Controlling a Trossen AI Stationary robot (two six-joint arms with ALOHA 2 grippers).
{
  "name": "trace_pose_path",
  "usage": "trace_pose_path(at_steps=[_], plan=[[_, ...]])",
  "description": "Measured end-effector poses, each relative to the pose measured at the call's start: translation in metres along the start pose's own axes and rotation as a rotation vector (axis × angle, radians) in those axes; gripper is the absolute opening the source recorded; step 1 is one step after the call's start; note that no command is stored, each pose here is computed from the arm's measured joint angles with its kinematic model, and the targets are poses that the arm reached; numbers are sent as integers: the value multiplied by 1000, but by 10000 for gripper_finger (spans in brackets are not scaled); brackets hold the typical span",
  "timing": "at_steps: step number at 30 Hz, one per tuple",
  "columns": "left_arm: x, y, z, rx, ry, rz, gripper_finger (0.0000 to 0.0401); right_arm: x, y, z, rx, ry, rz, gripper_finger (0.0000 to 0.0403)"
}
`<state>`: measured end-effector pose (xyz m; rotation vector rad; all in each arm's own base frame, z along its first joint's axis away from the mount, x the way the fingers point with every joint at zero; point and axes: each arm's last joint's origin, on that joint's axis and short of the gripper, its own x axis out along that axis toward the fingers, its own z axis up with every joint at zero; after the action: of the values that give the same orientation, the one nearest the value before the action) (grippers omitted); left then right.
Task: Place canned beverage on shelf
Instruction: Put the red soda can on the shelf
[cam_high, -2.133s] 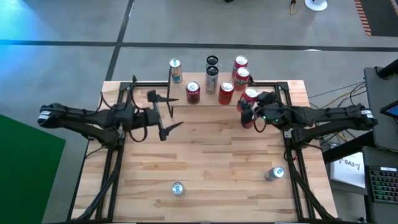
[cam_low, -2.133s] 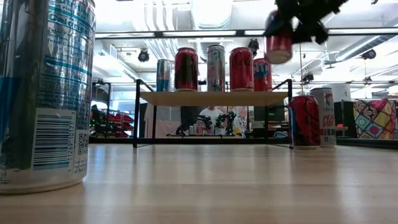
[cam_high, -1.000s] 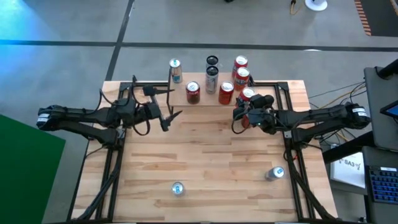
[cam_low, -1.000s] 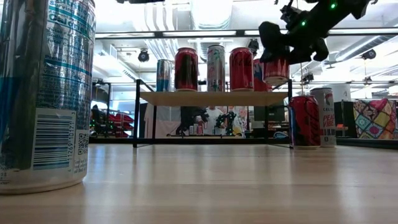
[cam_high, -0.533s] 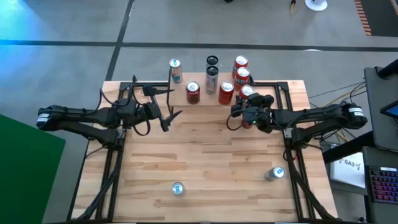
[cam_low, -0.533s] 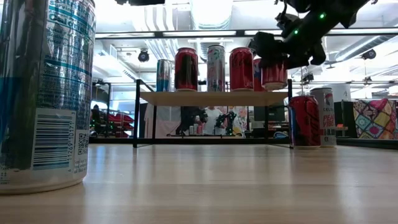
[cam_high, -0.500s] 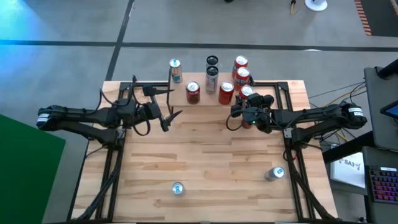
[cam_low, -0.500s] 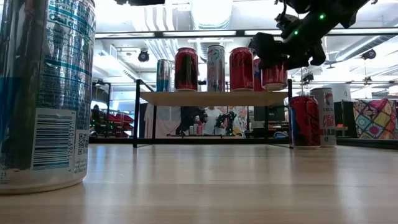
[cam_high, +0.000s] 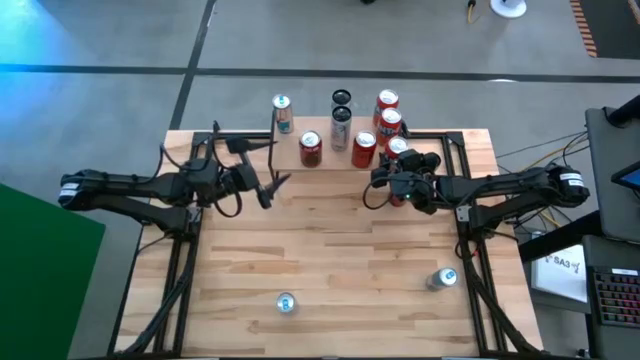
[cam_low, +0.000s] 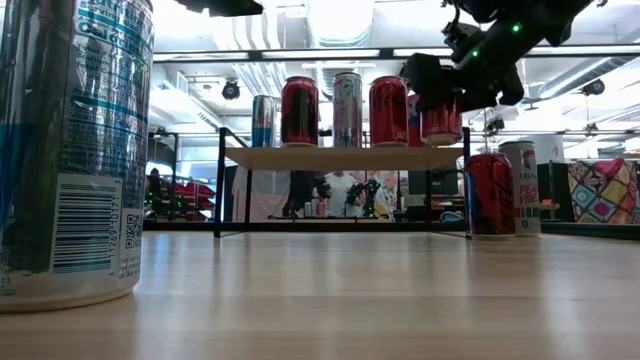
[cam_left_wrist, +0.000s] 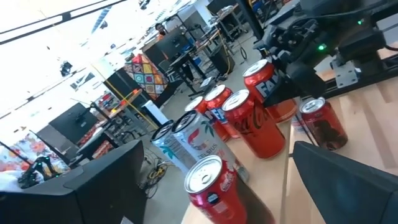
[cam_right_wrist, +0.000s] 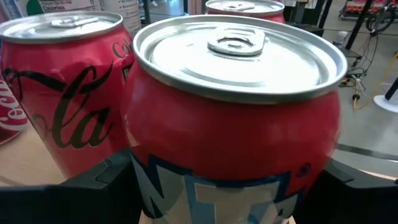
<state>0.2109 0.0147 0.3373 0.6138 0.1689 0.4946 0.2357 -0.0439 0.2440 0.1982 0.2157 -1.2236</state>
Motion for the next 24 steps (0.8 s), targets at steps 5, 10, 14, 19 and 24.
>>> trace_pose_path(at_steps=[5, 10, 14, 19, 24], plan=[[-3, 2, 1, -1, -3, 5, 398, 6, 1, -3, 1, 8, -20, 305], [-4, 2, 0, 1, 2, 1, 398, 12, 2, -7, 13, 11, -49, 350], [-3, 2, -1, 0, 6, 0, 398, 13, 2, -8, 9, 13, -51, 349], [-3, 2, -1, -4, 9, -2, 398, 13, 2, -8, 12, 14, -48, 342], [-3, 2, -1, -3, 11, -3, 398, 14, 1, -7, 17, 8, -59, 342]])
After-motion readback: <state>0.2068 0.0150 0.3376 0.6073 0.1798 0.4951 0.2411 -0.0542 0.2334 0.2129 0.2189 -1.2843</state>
